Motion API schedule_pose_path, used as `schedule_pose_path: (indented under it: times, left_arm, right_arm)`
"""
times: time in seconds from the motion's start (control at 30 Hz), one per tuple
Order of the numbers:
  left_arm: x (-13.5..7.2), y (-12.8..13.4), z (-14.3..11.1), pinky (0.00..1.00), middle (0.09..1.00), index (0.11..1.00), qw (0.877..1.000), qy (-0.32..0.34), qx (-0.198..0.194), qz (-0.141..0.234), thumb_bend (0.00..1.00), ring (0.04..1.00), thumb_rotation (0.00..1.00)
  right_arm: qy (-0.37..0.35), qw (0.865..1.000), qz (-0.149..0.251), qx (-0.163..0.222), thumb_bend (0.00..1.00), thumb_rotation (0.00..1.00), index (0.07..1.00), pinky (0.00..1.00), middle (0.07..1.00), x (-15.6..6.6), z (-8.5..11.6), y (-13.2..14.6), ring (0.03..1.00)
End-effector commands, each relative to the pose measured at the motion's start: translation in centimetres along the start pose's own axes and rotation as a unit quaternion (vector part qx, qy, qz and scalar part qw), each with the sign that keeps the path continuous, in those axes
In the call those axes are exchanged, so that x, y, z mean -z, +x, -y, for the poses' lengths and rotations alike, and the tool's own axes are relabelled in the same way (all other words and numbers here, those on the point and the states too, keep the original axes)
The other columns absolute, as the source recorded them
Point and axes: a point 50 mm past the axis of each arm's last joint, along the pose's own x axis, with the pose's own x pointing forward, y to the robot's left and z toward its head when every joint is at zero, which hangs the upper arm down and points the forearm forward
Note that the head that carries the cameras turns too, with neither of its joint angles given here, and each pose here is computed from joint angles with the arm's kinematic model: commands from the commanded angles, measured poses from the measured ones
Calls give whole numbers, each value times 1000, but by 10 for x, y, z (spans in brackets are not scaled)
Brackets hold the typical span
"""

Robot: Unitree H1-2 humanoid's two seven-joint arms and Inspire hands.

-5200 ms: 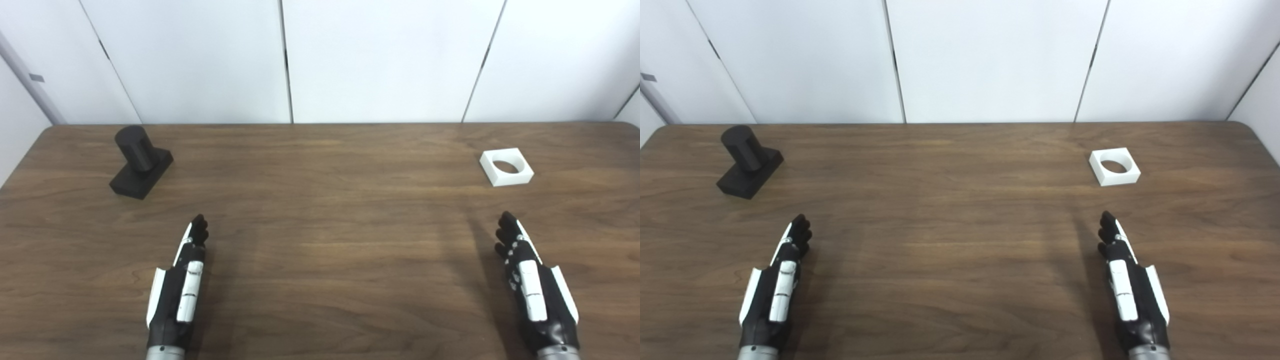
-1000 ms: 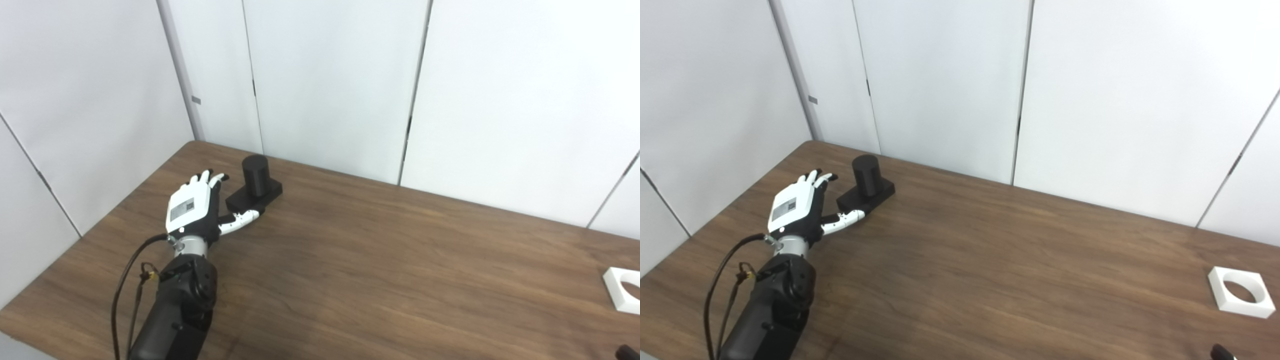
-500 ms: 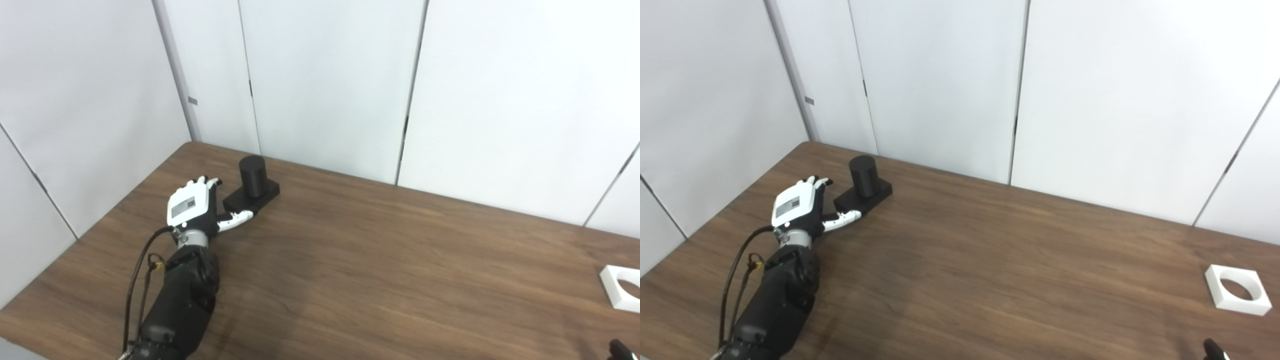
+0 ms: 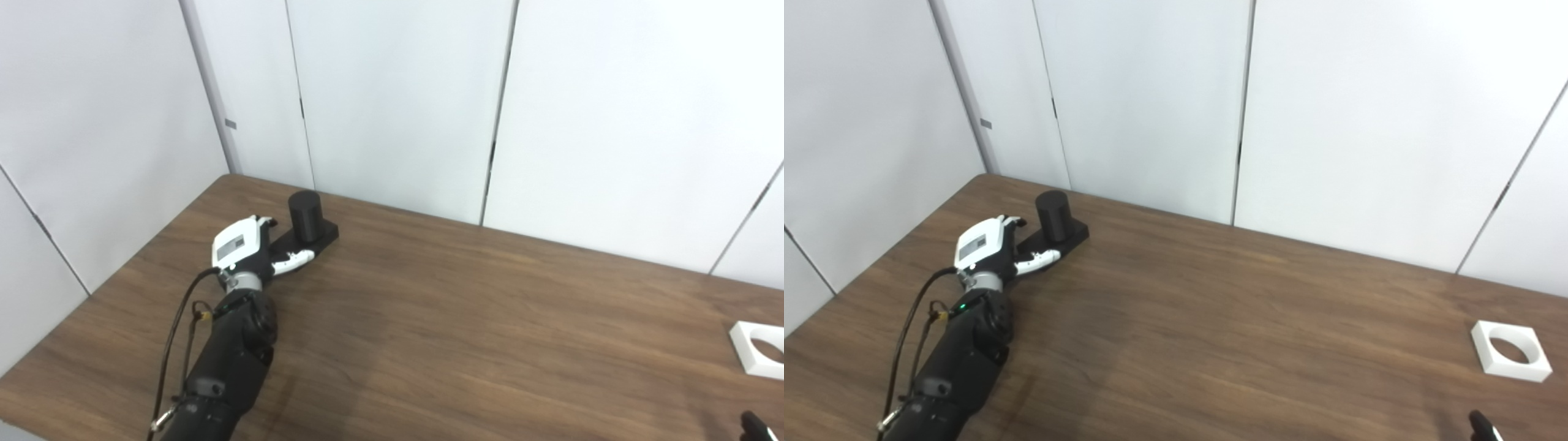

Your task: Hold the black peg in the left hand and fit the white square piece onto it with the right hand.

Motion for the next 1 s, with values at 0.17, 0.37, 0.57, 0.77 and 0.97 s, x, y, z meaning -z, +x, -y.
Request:
schedule_pose_path:
  times: [0.17,0.37,0.57,0.77,0.97]
  left_arm:
    - [-22,16,-25,972,948,845,999,-14,-43,25,924,978,660]
    - [-26,18,-22,960,930,842,999,-5,-46,20,920,959,641]
    - [-28,21,-20,952,917,837,998,7,-60,8,907,949,628]
    - [-28,21,-20,968,911,826,997,4,-71,-8,886,956,589]
    - [-27,21,-20,962,898,820,997,7,-72,-10,869,946,575]
  right_arm:
    - [0,1000,12,-6,669,1000,919,1000,969,-4,-4,-2,998]
    - [4,1000,13,-5,669,1000,904,1000,958,-2,-5,-2,983]
    - [7,1000,13,-6,639,1000,912,1000,964,-1,-4,-1,996]
    - [6,1000,13,-8,639,1000,922,1000,973,-1,-3,-1,1000]
    - [3,1000,12,-3,660,1000,931,1000,973,-1,-2,0,997]
